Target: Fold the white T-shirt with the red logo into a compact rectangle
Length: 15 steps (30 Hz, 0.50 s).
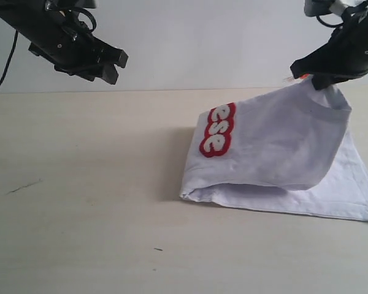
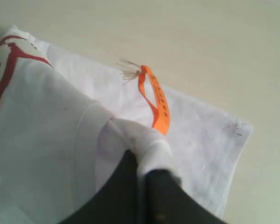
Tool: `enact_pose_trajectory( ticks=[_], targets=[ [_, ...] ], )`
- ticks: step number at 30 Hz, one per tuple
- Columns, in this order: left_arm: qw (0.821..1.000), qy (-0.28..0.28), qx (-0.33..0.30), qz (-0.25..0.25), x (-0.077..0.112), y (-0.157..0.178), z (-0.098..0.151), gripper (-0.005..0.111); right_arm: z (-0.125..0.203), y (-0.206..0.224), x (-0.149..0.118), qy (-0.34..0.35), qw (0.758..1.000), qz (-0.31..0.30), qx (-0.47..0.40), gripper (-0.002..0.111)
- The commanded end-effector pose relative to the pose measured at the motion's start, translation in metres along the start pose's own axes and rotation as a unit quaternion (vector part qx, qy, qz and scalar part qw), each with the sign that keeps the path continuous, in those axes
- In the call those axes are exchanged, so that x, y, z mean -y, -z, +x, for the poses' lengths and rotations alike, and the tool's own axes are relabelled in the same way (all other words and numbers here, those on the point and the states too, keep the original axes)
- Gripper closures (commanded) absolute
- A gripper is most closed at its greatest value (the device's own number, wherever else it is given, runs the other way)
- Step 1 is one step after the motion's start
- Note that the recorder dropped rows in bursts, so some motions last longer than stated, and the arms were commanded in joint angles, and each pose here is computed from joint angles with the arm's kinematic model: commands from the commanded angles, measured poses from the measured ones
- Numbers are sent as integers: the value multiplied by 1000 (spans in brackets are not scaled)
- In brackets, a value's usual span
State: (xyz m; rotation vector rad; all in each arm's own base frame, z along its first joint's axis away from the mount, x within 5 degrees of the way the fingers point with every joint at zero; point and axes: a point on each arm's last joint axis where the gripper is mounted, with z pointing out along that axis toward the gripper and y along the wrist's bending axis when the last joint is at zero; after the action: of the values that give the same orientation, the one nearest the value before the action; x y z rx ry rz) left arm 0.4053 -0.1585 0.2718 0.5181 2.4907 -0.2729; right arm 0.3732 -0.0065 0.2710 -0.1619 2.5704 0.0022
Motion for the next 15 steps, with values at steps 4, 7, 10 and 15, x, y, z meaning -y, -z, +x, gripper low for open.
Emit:
enact_pose_trajectory(
  ticks=[4, 7, 10, 15],
  targets=[
    [1000, -8, 6, 5, 2, 3, -1, 60, -9, 27, 5, -2, 999, 35, -15, 108],
    [999, -18, 4, 51, 9, -2, 0, 60, -6, 28, 9, 16, 998, 60, -30, 108],
    [984, -70, 5, 164, 32, -9, 4, 60, -6, 28, 12, 14, 997, 72, -28, 108],
    [890, -240, 29, 386, 92, -19, 25, 80, -8, 27, 10, 6, 998, 62, -21, 108]
  ],
)
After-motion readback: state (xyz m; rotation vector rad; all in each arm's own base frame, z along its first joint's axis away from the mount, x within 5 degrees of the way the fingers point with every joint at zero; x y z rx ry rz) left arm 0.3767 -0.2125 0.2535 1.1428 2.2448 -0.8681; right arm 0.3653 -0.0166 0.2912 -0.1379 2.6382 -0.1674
